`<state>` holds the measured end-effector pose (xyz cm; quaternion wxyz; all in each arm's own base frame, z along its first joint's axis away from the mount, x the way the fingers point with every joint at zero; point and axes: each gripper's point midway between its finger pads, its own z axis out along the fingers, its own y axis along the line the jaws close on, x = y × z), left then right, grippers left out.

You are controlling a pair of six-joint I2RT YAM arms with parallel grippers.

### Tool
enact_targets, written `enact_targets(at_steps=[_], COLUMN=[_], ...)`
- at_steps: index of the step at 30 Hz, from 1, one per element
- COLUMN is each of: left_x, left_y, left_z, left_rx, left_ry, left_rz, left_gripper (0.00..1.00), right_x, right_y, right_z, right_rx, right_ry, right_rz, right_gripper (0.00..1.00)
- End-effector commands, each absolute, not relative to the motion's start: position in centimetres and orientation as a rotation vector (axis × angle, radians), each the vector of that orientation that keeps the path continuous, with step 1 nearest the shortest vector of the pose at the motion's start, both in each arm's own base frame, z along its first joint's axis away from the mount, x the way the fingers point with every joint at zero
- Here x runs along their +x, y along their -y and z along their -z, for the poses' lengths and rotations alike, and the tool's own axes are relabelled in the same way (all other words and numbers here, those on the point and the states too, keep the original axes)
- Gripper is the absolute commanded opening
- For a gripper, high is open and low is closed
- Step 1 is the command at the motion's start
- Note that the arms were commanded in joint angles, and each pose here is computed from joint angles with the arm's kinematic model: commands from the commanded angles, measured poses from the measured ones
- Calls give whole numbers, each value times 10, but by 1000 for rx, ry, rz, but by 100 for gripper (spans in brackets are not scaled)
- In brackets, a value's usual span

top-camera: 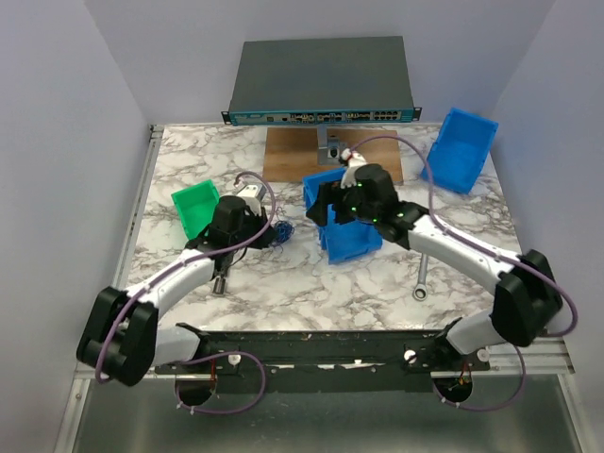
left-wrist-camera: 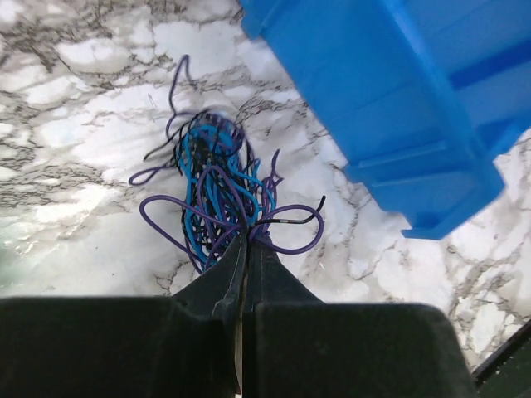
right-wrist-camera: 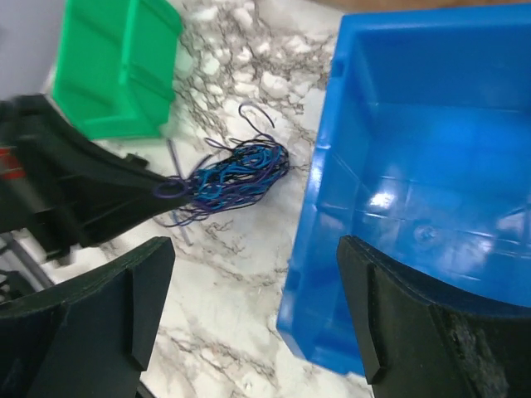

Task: Untangle the cables
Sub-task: Move the cable to the center of the board, then move the bin to the center of the board, then untie the cable.

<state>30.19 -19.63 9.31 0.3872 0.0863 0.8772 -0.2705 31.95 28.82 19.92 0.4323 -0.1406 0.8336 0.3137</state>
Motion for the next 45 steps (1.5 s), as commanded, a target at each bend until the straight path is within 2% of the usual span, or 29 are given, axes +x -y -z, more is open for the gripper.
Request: enact_targets(at_steps=[1, 6, 13, 21, 30, 38, 45], left_x=[293, 285, 282, 275, 273, 264, 237], left_y=[186, 176, 162, 167, 192, 203, 228], left_z=[-119, -123, -131, -123, -110, -98, -87], left_rx=[158, 118, 113, 140, 242, 267, 303], left_ry=[-2135, -2081, -1963, -1958, -2045, -2098, -2153], left_rz=[702, 686, 630, 677, 791, 869, 991], left_gripper=[0, 0, 0, 0, 0, 0, 0], right_x=[319, 310, 318, 351, 385, 361, 330], right_y=[-315, -354, -367, -329, -282, -283, -268], right_z=[-161, -147, -104, -75, -63, -82, -93], right_rx=[-447, -536, -504, -317, -231, -298, -306], right_ry=[-2183, -2206, -2293, -2328, -2389, -2367, -2360], right_rz=[-622, -673, -640, -325, -278, -390, -450], right_gripper=[87, 87, 87, 88, 89, 90, 91])
